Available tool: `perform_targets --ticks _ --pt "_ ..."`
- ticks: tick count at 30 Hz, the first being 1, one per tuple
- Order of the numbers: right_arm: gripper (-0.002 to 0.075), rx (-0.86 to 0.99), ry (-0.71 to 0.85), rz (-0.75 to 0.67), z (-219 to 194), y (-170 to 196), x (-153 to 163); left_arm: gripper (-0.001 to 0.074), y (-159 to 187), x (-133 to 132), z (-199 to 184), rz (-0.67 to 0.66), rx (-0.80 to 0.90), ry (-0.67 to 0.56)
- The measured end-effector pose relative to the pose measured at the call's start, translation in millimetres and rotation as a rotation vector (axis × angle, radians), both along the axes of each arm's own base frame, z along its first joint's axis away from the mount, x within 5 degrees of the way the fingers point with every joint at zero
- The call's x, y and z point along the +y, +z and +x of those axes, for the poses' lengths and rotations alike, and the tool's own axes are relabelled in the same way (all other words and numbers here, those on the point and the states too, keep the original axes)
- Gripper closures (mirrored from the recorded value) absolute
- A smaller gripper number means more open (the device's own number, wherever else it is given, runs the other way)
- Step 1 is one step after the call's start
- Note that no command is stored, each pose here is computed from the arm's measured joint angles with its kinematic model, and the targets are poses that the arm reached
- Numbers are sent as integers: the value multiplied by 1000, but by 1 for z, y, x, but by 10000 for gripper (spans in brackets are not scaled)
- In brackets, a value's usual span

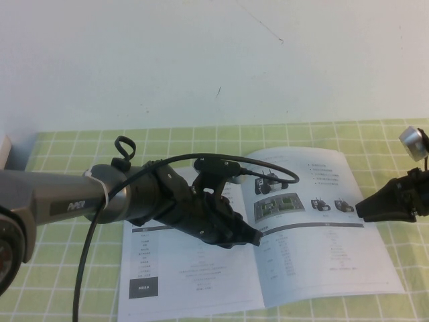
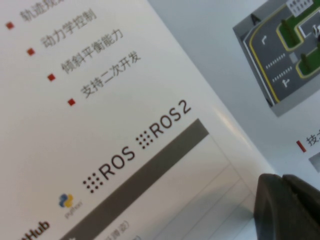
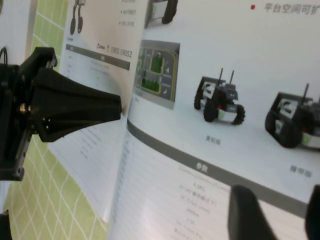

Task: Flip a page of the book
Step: Open the closed book

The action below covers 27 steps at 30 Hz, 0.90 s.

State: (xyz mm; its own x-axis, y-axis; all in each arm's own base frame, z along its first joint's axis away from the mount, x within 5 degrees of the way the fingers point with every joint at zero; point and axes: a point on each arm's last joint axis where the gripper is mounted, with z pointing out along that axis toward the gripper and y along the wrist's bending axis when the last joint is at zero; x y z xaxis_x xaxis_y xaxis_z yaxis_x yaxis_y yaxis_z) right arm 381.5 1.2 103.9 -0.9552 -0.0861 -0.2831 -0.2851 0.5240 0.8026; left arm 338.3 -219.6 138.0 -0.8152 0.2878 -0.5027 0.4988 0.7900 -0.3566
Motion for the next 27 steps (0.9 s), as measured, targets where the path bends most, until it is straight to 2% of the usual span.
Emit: perform_targets --ticks 5,8,16,21,27 --pt "646 -46 -24 -5 -3 16 -10 739 0 0 0 0 0 0" --pt "704 -86 -54 14 -17 31 -14 739 0 0 0 1 -1 -2" --pt "727 -72 -130 58 -65 33 -18 739 0 0 0 7 -14 -18" --pt "728 -112 -155 46 -62 30 -19 739 0 0 0 7 -13 -20" --pt "704 -172 -231 136 -52 23 -18 739 0 0 0 6 -13 -19"
